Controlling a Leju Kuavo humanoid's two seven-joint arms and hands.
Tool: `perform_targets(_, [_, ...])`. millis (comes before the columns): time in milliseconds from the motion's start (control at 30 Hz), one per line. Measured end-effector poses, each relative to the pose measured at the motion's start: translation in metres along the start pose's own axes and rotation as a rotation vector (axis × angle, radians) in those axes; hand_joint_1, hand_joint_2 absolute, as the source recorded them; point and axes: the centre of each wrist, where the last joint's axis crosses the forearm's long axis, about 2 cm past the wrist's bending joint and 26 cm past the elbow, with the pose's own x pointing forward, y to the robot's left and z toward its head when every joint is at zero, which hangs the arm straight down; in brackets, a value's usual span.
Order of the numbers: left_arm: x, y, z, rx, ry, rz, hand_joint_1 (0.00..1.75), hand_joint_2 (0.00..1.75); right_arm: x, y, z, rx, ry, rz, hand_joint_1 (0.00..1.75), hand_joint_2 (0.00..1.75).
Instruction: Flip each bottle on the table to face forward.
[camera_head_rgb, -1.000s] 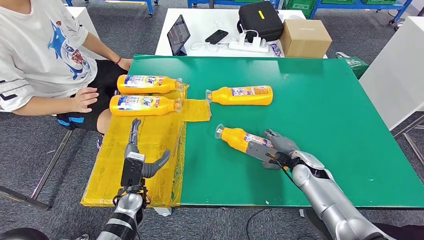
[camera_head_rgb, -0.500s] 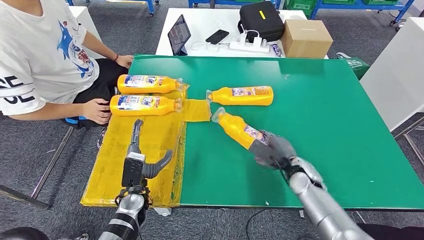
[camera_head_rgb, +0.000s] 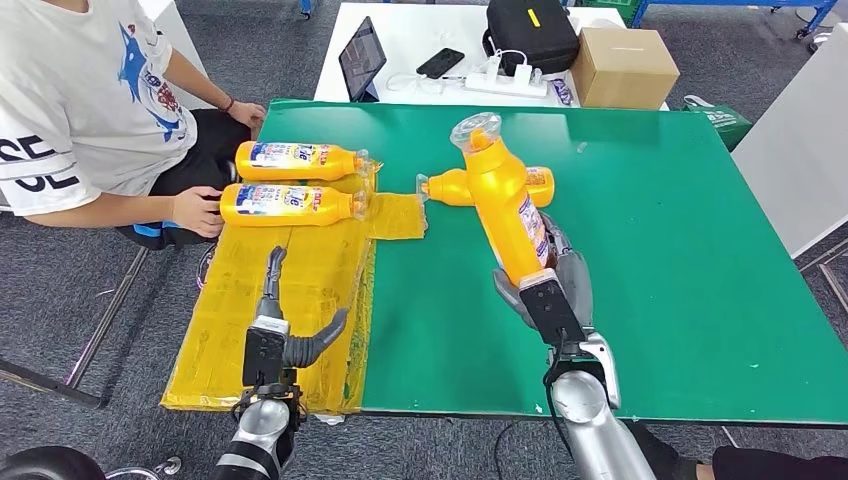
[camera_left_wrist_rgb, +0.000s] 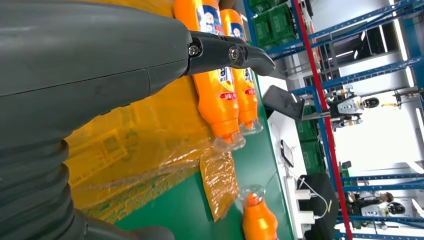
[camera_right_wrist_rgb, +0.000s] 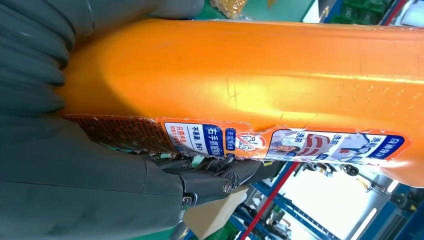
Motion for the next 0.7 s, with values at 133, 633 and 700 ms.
perform_targets(133, [0.0003,0.0001,0.0001,0.001,-0.001,0.000,0.00,1.75,0.0023,-0.0014,0.0003,-0.012,-0.004,-0.005,1.75,1.75])
perform_targets(633, [0.0007,0.0004,0.0002,0.003,-0.003,0.001,0.00,1.75,0.0043,-0.0020,0.0006,-0.022,-0.005,-0.011,1.75,1.75])
perform_targets(700, [0.0007,0.0004,0.0003,0.003,-0.003,0.001,0.00,1.75,0.0044,-0.0020,0.0006,-0.022,-0.005,-0.011,1.75,1.75])
